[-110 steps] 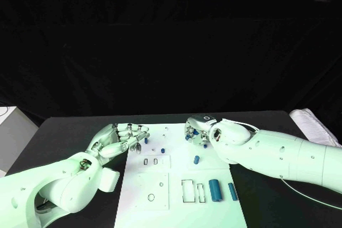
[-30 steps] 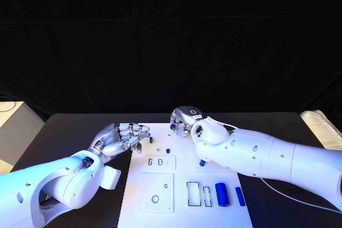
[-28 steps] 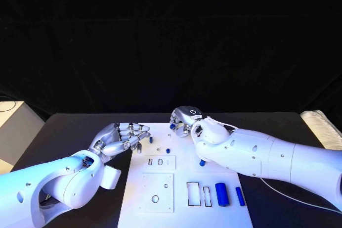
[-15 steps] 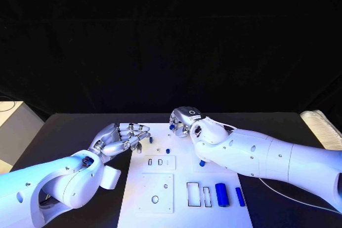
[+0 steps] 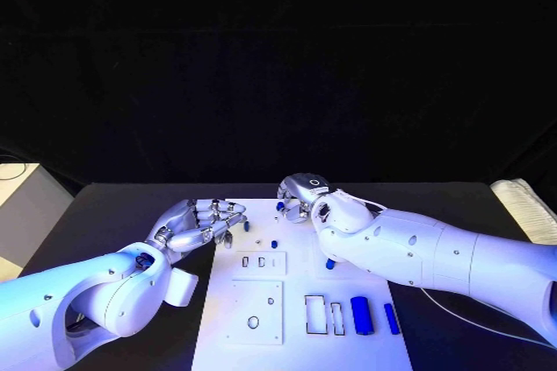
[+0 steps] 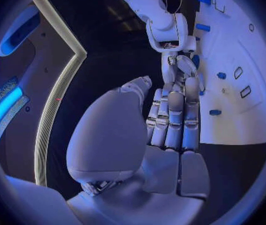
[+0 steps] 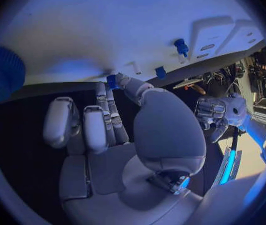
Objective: Assemble the parts on the task board
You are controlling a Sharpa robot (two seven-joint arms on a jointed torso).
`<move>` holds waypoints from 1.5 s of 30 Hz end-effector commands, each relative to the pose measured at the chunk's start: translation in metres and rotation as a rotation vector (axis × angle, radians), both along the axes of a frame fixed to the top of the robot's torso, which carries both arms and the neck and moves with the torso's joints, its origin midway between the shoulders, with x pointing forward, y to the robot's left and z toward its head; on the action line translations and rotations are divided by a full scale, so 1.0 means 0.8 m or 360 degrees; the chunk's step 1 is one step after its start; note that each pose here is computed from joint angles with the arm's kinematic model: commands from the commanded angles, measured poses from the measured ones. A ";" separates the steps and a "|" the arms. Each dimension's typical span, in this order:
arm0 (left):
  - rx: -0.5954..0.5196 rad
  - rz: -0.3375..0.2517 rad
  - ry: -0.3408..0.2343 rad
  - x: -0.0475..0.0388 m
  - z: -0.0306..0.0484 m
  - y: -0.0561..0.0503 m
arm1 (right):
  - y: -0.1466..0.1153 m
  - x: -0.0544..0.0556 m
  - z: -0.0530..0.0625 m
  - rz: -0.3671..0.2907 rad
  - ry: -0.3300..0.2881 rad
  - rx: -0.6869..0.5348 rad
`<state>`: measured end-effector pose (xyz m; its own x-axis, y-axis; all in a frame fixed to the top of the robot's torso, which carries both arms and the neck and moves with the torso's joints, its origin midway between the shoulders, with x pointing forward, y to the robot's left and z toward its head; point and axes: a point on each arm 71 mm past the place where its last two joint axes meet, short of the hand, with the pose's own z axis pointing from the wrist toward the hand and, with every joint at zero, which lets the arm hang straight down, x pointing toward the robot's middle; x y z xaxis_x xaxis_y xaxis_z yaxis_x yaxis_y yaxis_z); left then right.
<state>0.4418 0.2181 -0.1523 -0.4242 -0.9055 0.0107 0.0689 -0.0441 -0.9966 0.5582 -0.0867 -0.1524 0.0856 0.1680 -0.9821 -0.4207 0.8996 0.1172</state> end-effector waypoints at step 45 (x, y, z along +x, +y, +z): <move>0.0008 0.0010 0.0001 0.006 -0.0012 0.012 | -0.160 -0.007 0.017 -0.0341 0.0525 0.0355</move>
<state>0.4472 0.2301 -0.1545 -0.3994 -0.9168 -0.0003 0.0651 -0.0281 -0.9975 0.5527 -0.2169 -0.1332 -0.1119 0.3906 -0.9138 -0.1494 0.9025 0.4040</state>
